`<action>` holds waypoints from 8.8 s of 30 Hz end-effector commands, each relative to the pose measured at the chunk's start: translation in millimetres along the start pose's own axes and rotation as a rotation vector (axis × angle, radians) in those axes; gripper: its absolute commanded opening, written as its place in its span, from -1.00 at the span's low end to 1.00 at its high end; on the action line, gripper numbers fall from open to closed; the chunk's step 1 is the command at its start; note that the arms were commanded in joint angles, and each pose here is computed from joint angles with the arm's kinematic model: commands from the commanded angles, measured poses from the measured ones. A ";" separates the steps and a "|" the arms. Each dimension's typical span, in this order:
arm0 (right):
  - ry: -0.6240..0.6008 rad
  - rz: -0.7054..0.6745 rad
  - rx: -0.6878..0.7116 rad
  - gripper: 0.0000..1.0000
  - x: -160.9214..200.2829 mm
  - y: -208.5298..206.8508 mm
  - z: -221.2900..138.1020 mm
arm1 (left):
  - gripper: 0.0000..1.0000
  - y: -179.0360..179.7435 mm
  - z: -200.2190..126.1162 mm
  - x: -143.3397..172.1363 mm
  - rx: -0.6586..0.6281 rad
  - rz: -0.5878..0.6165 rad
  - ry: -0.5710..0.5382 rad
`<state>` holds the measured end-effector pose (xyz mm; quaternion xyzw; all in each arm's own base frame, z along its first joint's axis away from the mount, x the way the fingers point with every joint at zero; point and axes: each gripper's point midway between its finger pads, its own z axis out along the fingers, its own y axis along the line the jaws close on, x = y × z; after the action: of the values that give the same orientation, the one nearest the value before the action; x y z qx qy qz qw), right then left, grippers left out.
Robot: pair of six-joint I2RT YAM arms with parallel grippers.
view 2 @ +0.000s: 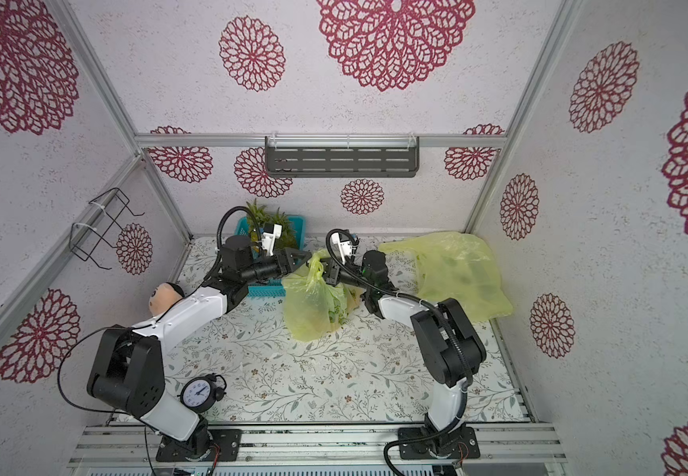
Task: Place the pineapple into a plastic bag & tie a knot
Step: Tie the plastic bag at the center of the board.
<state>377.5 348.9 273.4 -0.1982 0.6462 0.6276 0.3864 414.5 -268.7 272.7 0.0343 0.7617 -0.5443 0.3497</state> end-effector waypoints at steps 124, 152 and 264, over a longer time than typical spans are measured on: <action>0.035 -0.075 0.636 -1.00 -27.7 21.3 -77.9 | -1.00 -12.3 -57.4 -37.2 -0.227 0.257 -0.148; -0.117 -0.143 0.868 -1.00 -110.1 26.6 -129.9 | -1.00 -31.0 -82.2 -66.4 -0.310 0.360 -0.142; -0.140 0.163 1.133 -1.00 -16.0 -105.3 -242.7 | -1.00 92.0 -143.0 12.7 -0.501 -0.018 -0.195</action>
<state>368.0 191.9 188.4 0.0073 0.8644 0.3598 0.3511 353.1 -159.5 205.9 -0.0521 0.8376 -0.3967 0.3720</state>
